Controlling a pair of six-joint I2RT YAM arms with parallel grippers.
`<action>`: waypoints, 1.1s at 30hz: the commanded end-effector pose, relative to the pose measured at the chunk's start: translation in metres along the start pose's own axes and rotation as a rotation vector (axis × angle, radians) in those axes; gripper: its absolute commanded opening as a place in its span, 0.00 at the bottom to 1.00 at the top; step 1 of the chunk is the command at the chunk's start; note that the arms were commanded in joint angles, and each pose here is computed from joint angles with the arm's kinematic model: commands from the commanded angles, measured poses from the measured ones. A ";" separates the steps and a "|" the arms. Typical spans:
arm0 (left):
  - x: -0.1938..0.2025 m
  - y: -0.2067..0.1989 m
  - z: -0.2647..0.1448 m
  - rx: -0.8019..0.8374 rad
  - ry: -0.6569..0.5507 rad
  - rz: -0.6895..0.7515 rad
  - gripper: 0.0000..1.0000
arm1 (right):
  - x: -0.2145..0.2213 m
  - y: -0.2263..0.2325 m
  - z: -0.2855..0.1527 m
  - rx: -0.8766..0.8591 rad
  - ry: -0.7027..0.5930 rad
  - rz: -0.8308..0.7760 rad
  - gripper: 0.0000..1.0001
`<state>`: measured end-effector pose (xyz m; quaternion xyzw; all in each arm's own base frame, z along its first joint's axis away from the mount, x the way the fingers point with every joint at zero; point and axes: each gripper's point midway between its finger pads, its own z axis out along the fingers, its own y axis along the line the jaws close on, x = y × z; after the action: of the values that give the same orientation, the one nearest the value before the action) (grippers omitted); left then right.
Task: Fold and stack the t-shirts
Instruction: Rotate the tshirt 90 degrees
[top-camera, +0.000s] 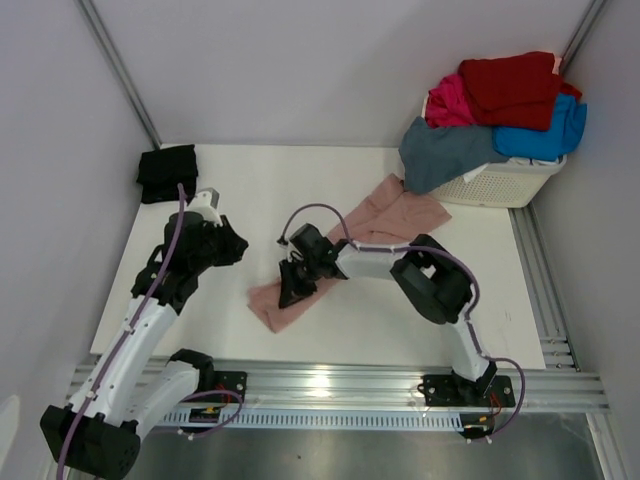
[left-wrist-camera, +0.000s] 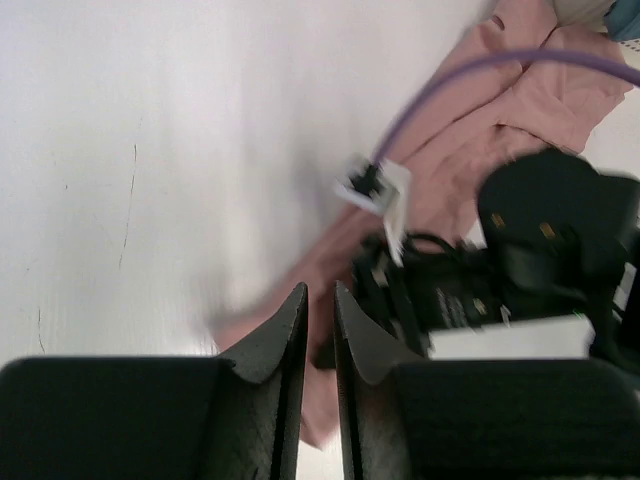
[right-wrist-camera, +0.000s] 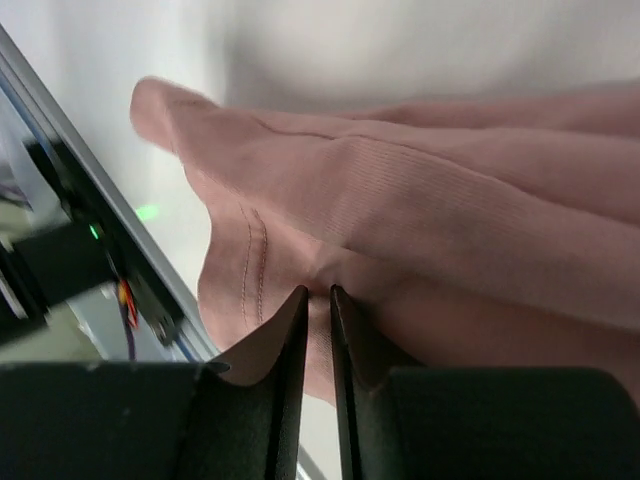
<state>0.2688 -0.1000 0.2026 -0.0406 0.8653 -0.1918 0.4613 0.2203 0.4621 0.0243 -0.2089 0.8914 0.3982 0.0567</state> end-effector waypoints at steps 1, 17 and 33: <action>-0.020 -0.019 0.003 0.060 -0.018 0.010 0.19 | 0.087 -0.028 -0.032 0.142 0.179 -0.004 0.19; -0.026 -0.091 0.076 0.331 0.201 0.036 0.18 | 0.162 -0.007 -0.166 0.282 -0.041 -0.112 0.34; 0.028 -0.214 0.193 0.595 0.676 0.067 0.19 | 0.083 0.064 -0.330 0.155 -0.790 -0.184 0.70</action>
<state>0.3954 -0.3441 0.1627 0.1739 0.8766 -0.4023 0.1988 0.1295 0.2445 0.2823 -0.1541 0.7918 0.4021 0.4333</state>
